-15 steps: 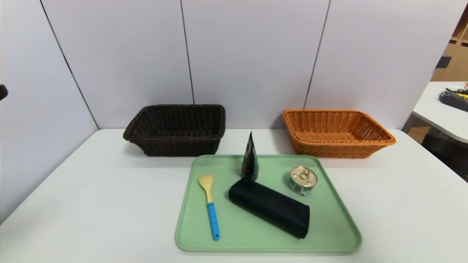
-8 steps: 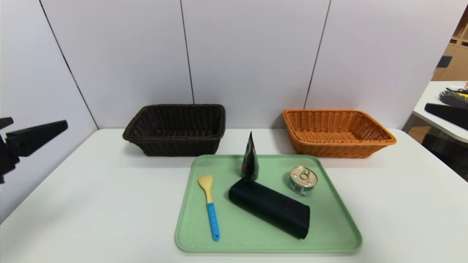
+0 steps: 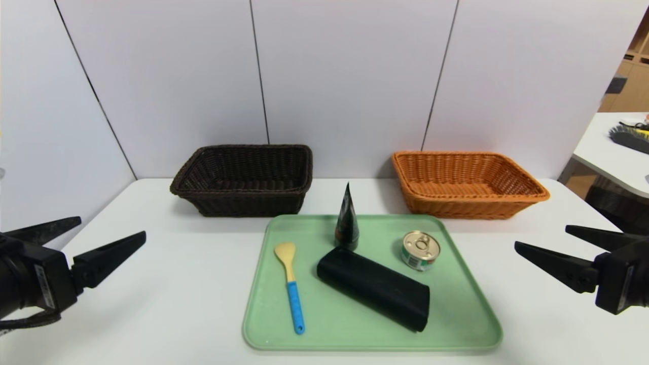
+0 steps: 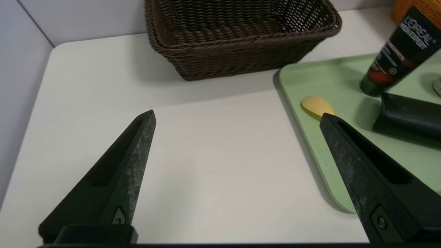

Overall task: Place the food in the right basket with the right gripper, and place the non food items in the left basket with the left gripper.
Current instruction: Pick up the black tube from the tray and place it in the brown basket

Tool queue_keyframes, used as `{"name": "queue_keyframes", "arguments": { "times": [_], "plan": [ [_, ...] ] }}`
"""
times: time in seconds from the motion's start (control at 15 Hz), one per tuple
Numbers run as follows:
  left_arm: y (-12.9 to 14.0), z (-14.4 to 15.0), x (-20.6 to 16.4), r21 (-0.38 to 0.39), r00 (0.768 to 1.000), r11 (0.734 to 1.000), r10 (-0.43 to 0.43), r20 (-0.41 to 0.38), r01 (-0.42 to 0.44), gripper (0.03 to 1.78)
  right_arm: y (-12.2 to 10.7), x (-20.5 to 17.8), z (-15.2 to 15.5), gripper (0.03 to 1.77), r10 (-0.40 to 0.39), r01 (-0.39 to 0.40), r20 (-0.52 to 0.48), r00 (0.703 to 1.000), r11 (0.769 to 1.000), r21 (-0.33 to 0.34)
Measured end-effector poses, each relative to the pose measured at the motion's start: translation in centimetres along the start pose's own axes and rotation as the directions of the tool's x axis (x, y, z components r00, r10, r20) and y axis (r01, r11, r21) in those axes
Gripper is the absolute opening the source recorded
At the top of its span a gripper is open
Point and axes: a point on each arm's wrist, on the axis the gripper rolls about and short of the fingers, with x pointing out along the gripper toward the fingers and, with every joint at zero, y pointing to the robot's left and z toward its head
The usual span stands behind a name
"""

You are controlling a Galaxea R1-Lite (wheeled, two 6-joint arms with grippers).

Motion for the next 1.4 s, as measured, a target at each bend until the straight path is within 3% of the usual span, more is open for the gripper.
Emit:
{"name": "queue_keyframes", "arguments": {
  "times": [0.47,1.07,1.4],
  "plan": [
    [-0.6,-2.3,0.9,-0.006,0.997,0.999,-0.036,-0.062,0.035,1.69,2.2,2.6,-1.2,1.7,0.134,-0.135,-0.032,0.99,0.991,-0.027],
    [-0.9,-1.6,1.2,-0.002,0.997,0.998,-0.059,-0.057,0.059,1.69,5.1,3.0,2.8,1.7,0.261,-0.255,0.064,0.963,0.963,-0.092],
    [-1.3,-1.8,1.5,0.01,0.996,0.999,-0.048,-0.074,0.049,1.69,6.0,3.9,2.7,1.7,0.291,-0.286,0.039,0.956,0.953,-0.096]
  ]
}}
